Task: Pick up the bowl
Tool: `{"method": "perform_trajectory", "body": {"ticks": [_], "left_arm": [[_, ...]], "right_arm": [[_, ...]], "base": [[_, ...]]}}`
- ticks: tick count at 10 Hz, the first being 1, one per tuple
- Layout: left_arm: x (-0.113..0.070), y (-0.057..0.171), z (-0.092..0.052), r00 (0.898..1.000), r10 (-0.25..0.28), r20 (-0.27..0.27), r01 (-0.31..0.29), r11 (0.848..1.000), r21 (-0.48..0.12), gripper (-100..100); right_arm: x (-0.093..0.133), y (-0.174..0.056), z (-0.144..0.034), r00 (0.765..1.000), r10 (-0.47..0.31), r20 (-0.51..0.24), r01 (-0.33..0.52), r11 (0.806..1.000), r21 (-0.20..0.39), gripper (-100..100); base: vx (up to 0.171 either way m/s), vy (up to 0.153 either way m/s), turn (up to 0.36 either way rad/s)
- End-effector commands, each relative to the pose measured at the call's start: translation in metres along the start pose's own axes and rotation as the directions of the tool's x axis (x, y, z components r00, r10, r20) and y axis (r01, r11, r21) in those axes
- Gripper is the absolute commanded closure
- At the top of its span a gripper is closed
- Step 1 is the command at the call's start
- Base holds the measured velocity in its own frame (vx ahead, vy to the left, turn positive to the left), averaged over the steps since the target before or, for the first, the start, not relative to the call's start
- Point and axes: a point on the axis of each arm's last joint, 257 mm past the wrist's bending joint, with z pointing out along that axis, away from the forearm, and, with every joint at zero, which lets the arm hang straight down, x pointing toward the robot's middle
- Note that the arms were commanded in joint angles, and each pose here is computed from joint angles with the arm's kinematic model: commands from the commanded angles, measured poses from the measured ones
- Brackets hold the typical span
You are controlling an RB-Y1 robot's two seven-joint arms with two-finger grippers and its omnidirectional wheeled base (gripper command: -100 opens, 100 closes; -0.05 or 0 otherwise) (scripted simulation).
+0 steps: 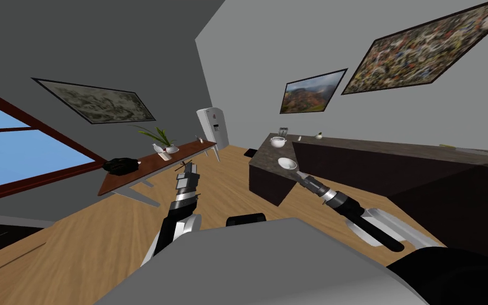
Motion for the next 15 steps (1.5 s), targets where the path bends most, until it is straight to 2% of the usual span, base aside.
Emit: {"method": "perform_trajectory", "body": {"ticks": [1,2,4,5,6,7,9,10,11,12,13,14,15], "left_arm": [[0.0,0.0,0.0,1.0,0.0,0.0,0.0,1.0,0.0,0],[0.0,0.0,0.0,1.0,0.0,0.0,0.0,1.0,0.0,0],[0.0,0.0,0.0,1.0,0.0,0.0,0.0,1.0,0.0,0],[0.0,0.0,0.0,1.0,0.0,0.0,0.0,1.0,0.0,0],[0.0,0.0,0.0,1.0,0.0,0.0,0.0,1.0,0.0,0],[0.0,0.0,0.0,1.0,0.0,0.0,0.0,1.0,0.0,0],[0.0,0.0,0.0,1.0,0.0,0.0,0.0,1.0,0.0,0],[0.0,0.0,0.0,1.0,0.0,0.0,0.0,1.0,0.0,0],[0.0,0.0,0.0,1.0,0.0,0.0,0.0,1.0,0.0,0],[0.0,0.0,0.0,1.0,0.0,0.0,0.0,1.0,0.0,0],[0.0,0.0,0.0,1.0,0.0,0.0,0.0,1.0,0.0,0],[0.0,0.0,0.0,1.0,0.0,0.0,0.0,1.0,0.0,0],[0.0,0.0,0.0,1.0,0.0,0.0,0.0,1.0,0.0,0]], "right_arm": [[0.009,-0.016,-0.007,0.996,-0.063,-0.068,0.065,0.998,0.02,-100],[0.009,-0.015,-0.007,0.995,-0.067,-0.071,0.068,0.998,0.017,-100],[0.026,-0.044,-0.025,0.967,-0.169,-0.191,0.181,0.982,0.046,-100],[0.025,-0.044,-0.024,0.963,-0.179,-0.2,0.19,0.981,0.037,-100],[0.034,-0.059,-0.035,0.937,-0.23,-0.263,0.249,0.967,0.043,-100],[0.033,-0.059,-0.034,0.935,-0.234,-0.267,0.253,0.967,0.039,-100],[0.049,-0.091,-0.059,0.859,-0.328,-0.393,0.37,0.928,0.035,-100],[0.048,-0.091,-0.058,0.852,-0.338,-0.399,0.378,0.925,0.024,-100],[0.054,-0.107,-0.072,0.801,-0.382,-0.461,0.436,0.9,0.011,-100],[0.054,-0.107,-0.071,0.798,-0.386,-0.463,0.438,0.899,0.006,-100],[0.06,-0.123,-0.086,0.739,-0.427,-0.521,0.492,0.87,-0.014,-100],[0.059,-0.123,-0.085,0.736,-0.43,-0.523,0.495,0.869,-0.018,-100],[0.064,-0.138,-0.1,0.67,-0.467,-0.577,0.544,0.838,-0.046,-100]], "base": [[0.023,0.066,0.08],[0.028,0.056,0.049],[0.043,0.071,0.117],[0.042,0.061,0.061],[0.046,0.051,0.118],[0.033,0.028,0.057],[0.042,0.028,0.145],[0.051,0.016,0.065],[0.046,0.009,0.109],[0.038,0.004,0.055],[0.047,0.009,0.094],[0.035,0.003,0.077],[0.035,-0.009,0.113]]}}
